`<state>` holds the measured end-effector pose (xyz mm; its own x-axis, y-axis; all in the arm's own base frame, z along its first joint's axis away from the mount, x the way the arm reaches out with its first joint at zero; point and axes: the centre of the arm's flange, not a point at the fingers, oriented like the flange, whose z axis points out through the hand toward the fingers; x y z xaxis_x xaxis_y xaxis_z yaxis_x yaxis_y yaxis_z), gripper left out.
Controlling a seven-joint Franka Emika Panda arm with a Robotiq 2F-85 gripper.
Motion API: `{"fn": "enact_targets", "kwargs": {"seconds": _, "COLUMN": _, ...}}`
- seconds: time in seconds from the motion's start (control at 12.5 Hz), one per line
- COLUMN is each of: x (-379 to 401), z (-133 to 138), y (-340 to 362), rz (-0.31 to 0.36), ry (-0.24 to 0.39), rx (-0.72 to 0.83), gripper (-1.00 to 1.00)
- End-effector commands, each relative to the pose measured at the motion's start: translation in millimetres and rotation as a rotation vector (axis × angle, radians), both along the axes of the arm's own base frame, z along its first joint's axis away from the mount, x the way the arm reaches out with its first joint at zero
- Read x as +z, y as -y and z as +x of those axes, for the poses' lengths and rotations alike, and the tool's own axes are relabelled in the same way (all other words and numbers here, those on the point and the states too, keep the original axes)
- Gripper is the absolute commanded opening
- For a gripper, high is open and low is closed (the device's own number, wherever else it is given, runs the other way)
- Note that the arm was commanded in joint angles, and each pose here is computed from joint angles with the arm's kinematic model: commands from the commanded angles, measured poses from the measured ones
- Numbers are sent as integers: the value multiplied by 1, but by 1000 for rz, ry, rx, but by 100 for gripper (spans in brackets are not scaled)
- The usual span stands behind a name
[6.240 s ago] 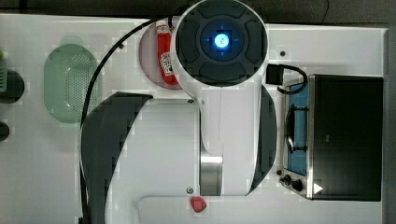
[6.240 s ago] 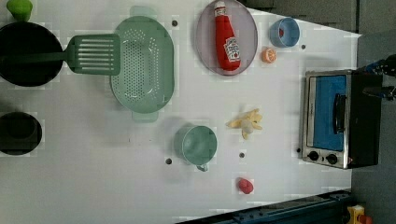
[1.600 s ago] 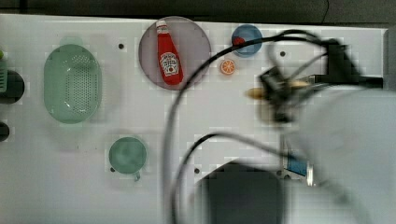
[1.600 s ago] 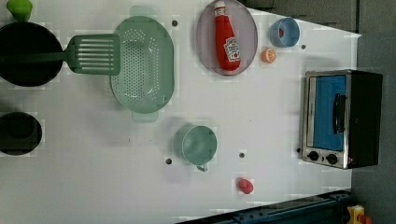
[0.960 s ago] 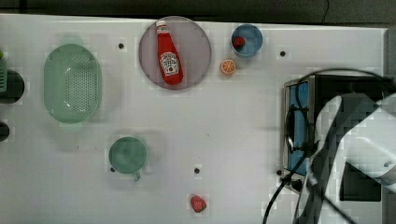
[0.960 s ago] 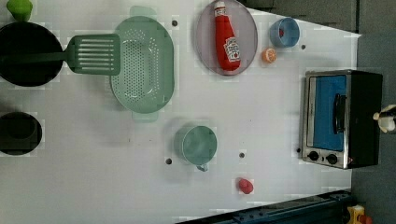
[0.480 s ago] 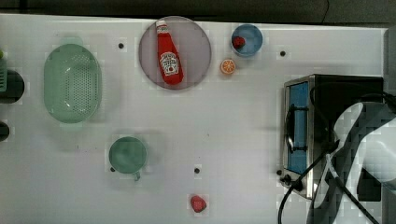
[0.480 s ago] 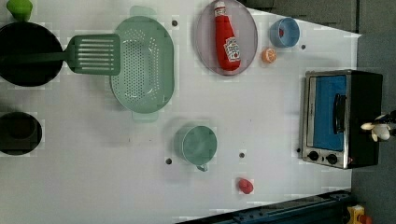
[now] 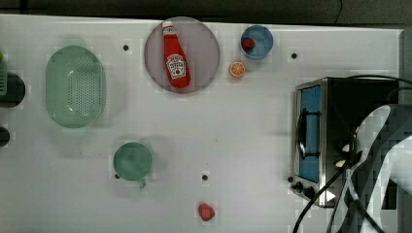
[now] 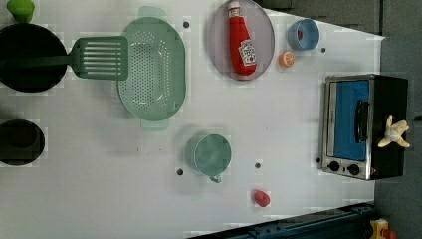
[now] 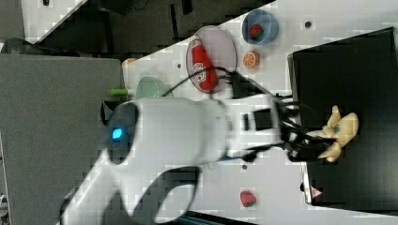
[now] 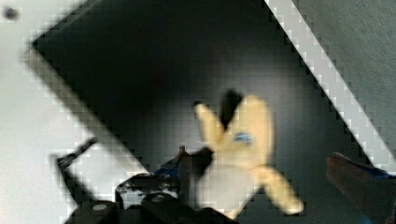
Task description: Pick banana from table and place on oven.
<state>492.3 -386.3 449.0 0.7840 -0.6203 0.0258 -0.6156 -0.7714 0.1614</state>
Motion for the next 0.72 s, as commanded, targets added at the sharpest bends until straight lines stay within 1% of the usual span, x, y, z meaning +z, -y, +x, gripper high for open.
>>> {"fn": "enact_targets", "kwargs": {"seconds": 0.08, "x": 88, "z": 9, "y": -60, "rz": 17, "ry": 96, "rx": 126, "gripper": 100}}
{"fn": "enact_targets", "kwargs": {"seconds": 0.16, "x": 102, "z": 7, "y": -83, "rz": 42, "ry": 80, "rx": 122, "gripper": 100}}
{"fn": "enact_targets", "kwargs": {"seconds": 0.32, "x": 125, "z": 5, "y": -144, "rz": 104, "ry": 49, "rx": 12, "gripper": 100}}
{"fn": "enact_targets", "kwargs": {"seconds": 0.4, "x": 134, "z": 6, "y": -181, "rz": 123, "ry": 20, "rx": -47, "gripper": 100}}
{"fn": "enact_targets", "kwargs": {"seconds": 0.48, "x": 140, "z": 10, "y": -220, "rz": 124, "ry": 2, "rx": -96, "gripper": 100}}
{"fn": "enact_targets", "kwargs": {"seconds": 0.56, "x": 144, "z": 16, "y": -258, "rz": 113, "ry": 3, "rx": -143, "gripper": 100}}
{"fn": "enact_targets", "kwargs": {"seconds": 0.72, "x": 148, "z": 27, "y": -326, "rz": 85, "ry": 30, "rx": -235, "gripper": 100}}
